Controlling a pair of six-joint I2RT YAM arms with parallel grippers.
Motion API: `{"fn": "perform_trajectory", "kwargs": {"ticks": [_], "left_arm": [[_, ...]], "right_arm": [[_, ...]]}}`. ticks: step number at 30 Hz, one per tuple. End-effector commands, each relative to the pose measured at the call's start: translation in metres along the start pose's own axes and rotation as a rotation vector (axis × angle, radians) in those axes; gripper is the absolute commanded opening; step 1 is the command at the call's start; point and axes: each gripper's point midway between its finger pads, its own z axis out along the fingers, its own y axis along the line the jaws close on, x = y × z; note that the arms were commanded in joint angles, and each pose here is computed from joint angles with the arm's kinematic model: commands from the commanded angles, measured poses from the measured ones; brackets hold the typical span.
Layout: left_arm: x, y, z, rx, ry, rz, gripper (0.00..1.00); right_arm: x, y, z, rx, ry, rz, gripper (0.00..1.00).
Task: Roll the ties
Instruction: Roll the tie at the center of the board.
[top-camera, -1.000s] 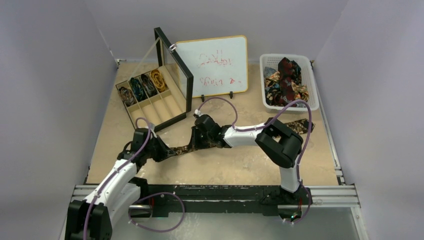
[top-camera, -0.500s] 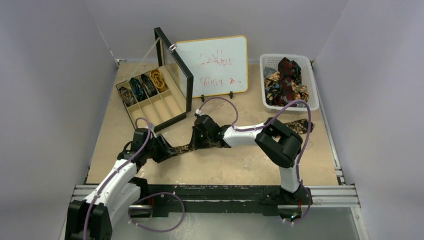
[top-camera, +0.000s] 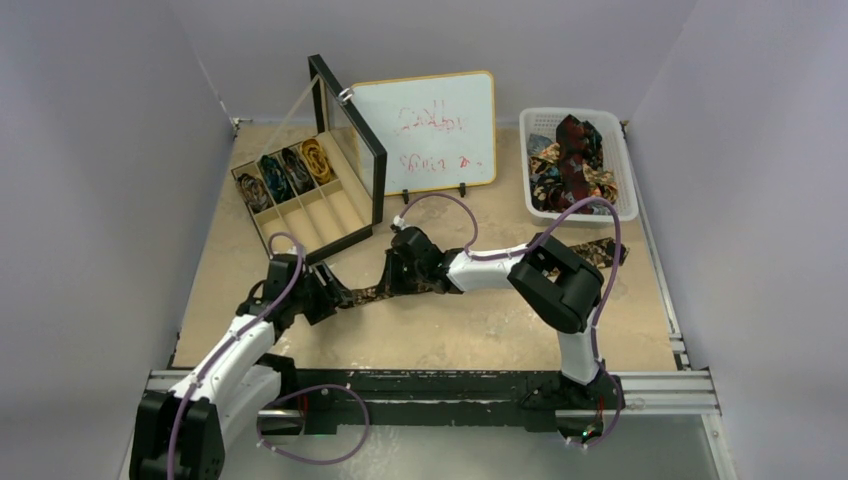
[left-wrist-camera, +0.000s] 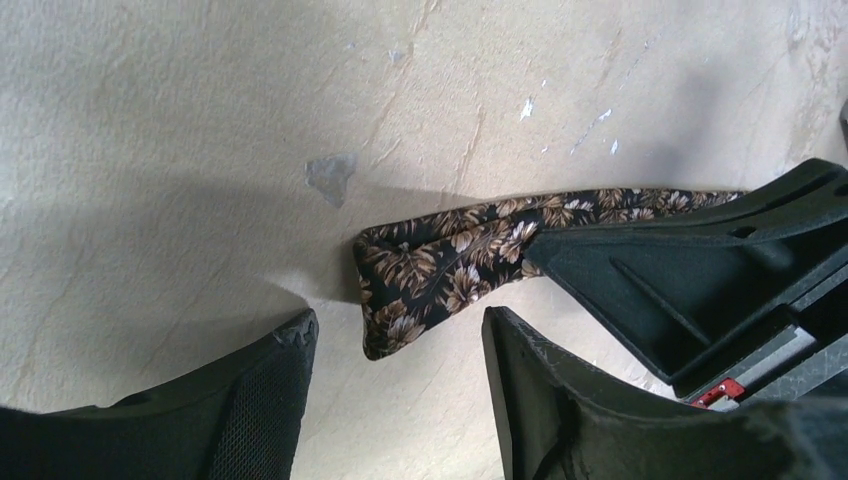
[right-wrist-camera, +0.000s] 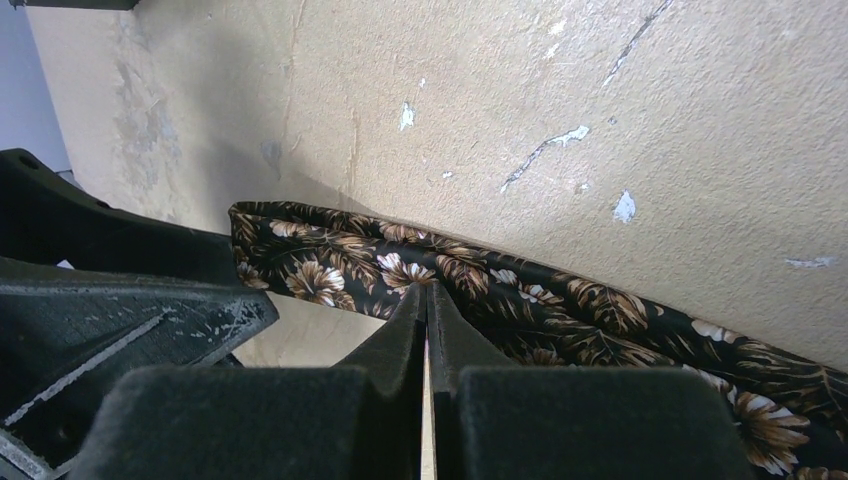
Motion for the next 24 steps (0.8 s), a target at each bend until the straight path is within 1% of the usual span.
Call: {"fn": "perform_trajectory", "kwargs": {"ticks": [1, 6, 12, 13, 15, 24], "left_arm": [[-0.022, -0.005, 0.005, -0.009, -0.07, 0.025, 0.57], [-0.018, -0.008, 0.016, 0.02, -0.033, 0.043, 0.43], [-0.012, -0.005, 0.019, 0.034, -0.022, 0.042, 0.19], [-0.013, -0.006, 0.018, 0.037, -0.026, 0.045, 0.15], [-0.018, -0.011, 0.016, 0.045, -0.037, 0.058, 0.01], [-0.039, -0.024, -0.005, 0.013, -0.086, 0.13, 0.0]], "right_arm": [[0.017, -0.04, 0.006, 0.117, 0.052, 0.014, 0.0], [0.019, -0.037, 0.007, 0.101, 0.064, 0.015, 0.0], [0.019, -0.035, 0.009, 0.092, 0.072, 0.008, 0.0], [0.019, -0.034, 0.009, 0.09, 0.074, 0.003, 0.0], [0.017, -0.032, 0.01, 0.084, 0.075, -0.007, 0.0], [0.004, -0.015, 0.013, 0.045, 0.043, -0.009, 0.0]]}}
